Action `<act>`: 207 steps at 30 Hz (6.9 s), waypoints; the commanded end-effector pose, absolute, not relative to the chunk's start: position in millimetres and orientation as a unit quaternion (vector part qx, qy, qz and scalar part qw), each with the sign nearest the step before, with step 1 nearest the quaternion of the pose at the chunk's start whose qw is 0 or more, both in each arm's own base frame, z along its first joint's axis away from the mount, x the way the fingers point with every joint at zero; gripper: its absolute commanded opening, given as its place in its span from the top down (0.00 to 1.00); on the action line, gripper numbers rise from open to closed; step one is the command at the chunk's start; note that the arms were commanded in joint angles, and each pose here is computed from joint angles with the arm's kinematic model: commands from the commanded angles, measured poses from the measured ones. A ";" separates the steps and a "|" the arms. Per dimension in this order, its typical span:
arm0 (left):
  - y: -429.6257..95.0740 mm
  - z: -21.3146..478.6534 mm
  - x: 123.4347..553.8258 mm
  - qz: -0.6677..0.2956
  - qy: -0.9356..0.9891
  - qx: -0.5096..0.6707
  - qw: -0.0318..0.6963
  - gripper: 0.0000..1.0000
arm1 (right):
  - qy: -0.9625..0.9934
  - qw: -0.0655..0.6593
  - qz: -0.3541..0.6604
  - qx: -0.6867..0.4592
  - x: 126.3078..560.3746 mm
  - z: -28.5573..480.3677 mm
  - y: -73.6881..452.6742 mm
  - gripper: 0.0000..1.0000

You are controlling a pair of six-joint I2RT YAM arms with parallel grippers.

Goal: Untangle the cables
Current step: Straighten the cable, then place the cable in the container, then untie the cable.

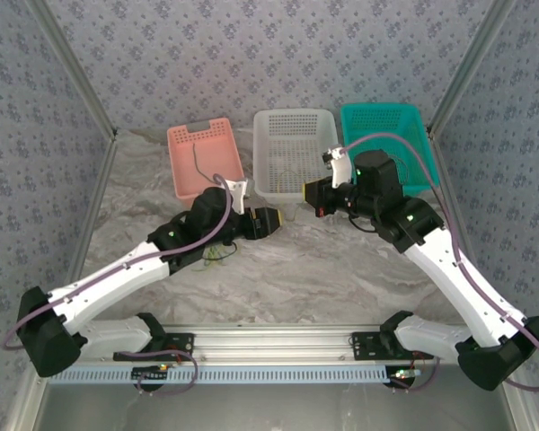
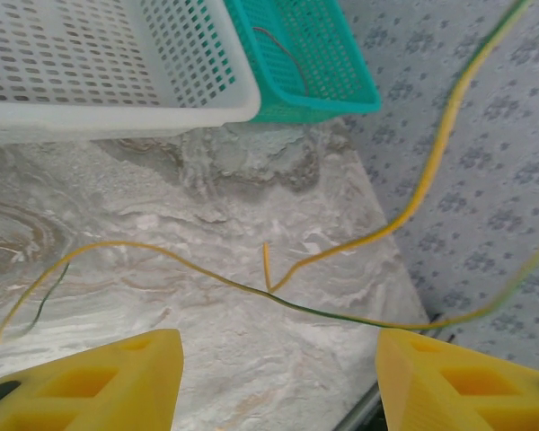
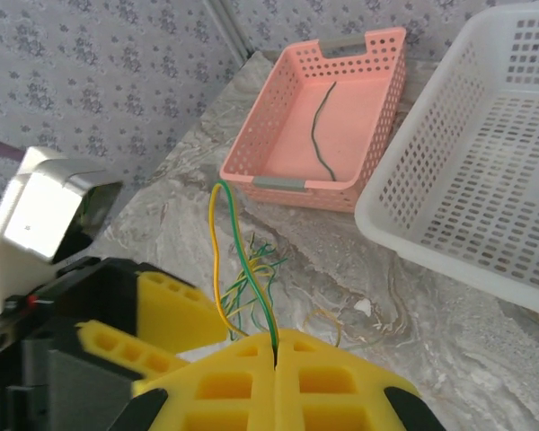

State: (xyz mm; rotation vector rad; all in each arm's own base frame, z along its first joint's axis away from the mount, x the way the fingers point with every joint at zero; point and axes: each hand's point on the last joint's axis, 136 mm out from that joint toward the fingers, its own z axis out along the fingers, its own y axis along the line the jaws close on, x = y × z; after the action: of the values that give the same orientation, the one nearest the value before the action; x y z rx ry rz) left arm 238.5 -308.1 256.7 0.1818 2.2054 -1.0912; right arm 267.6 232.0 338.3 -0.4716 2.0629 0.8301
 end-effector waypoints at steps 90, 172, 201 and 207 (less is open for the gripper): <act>-116.7 111.1 229.8 -0.134 0.952 -0.146 0.235 0.34 | 0.903 0.401 0.151 0.019 481.6 275.9 200.7 0.43; -116.5 49.3 278.6 -0.107 0.961 -0.156 0.203 1.00 | 0.950 0.272 0.144 -0.056 255.3 113.9 180.0 1.00; -92.1 56.9 283.9 -0.053 0.958 -0.182 0.214 1.00 | 0.970 0.239 0.023 0.024 240.0 95.2 101.8 1.00; -70.4 67.3 277.4 -0.013 0.954 -0.196 0.228 1.00 | 0.973 0.221 -0.024 0.064 237.3 81.0 77.9 1.00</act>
State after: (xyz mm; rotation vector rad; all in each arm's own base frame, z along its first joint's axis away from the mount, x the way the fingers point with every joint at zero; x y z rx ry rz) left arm 282.9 -103.1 58.8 -0.4590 2.6679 -0.2055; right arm 244.3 113.3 85.9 0.0690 2.6797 0.1206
